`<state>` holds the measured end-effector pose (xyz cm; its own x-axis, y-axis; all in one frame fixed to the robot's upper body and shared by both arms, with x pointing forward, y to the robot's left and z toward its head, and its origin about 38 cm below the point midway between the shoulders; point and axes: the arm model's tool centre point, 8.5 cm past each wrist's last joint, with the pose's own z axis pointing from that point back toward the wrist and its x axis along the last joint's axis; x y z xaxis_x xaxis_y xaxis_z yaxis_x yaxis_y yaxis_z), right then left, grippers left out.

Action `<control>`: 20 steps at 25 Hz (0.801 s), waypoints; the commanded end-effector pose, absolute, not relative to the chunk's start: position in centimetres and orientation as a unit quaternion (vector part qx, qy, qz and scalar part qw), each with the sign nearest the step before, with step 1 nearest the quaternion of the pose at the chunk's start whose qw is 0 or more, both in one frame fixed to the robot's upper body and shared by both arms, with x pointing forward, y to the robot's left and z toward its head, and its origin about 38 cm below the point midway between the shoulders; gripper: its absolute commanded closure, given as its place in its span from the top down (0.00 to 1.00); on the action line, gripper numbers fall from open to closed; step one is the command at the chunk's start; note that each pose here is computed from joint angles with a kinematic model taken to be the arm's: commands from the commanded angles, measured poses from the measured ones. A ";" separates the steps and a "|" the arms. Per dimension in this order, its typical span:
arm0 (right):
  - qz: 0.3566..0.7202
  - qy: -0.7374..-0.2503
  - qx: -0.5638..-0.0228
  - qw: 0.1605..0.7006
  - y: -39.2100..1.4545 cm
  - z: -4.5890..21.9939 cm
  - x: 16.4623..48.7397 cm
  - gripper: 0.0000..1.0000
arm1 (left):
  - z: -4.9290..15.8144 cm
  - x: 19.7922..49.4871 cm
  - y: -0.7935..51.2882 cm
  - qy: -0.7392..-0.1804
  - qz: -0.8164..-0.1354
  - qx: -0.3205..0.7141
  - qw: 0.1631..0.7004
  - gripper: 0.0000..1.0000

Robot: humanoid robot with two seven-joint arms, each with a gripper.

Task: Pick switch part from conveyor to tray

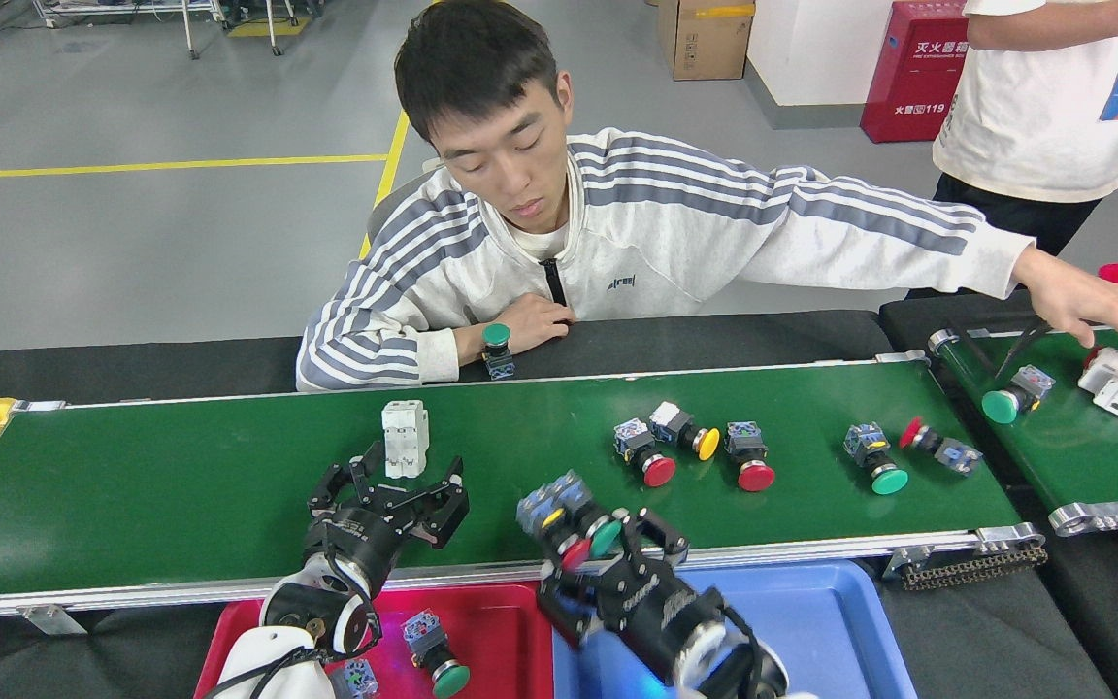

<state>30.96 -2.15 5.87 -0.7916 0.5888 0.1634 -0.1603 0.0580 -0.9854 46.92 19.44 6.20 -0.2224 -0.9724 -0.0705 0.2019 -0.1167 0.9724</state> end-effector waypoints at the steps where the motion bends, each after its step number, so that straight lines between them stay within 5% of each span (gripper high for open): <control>1: 0.664 -0.697 -0.133 0.235 0.1 7.3 29.8 1.00 | 7.3 48.2 20.3 -0.462 -0.612 0.430 0.477 1.00; 4: 0.665 -0.700 -0.127 0.228 0.8 7.5 29.5 1.00 | 7.0 48.5 21.0 -0.448 -0.601 0.442 0.493 0.92; 5: 0.665 -0.700 -0.127 0.228 0.8 7.6 29.6 1.00 | 6.9 48.5 21.2 -0.446 -0.598 0.444 0.496 0.72; 7: 0.663 -0.700 -0.130 0.230 0.5 7.6 29.6 1.00 | 5.9 47.8 21.3 -0.446 -0.599 0.435 0.503 0.14; 8: 0.659 -0.701 -0.136 0.236 0.1 7.7 29.7 1.00 | 5.6 47.6 21.6 -0.445 -0.595 0.433 0.510 0.06; 11: 0.605 -0.678 -0.216 0.358 -7.2 6.8 32.4 1.00 | 5.3 47.0 23.1 -0.461 -0.564 0.444 0.522 0.00; 15: 0.472 -0.608 -0.374 0.518 -15.6 4.3 32.0 1.00 | 4.5 45.9 24.5 -0.452 -0.566 0.454 0.519 0.00; 20: 0.470 -0.543 -0.439 0.540 -21.3 3.4 31.9 1.00 | 6.5 42.5 22.5 -0.497 -0.574 0.456 0.464 0.00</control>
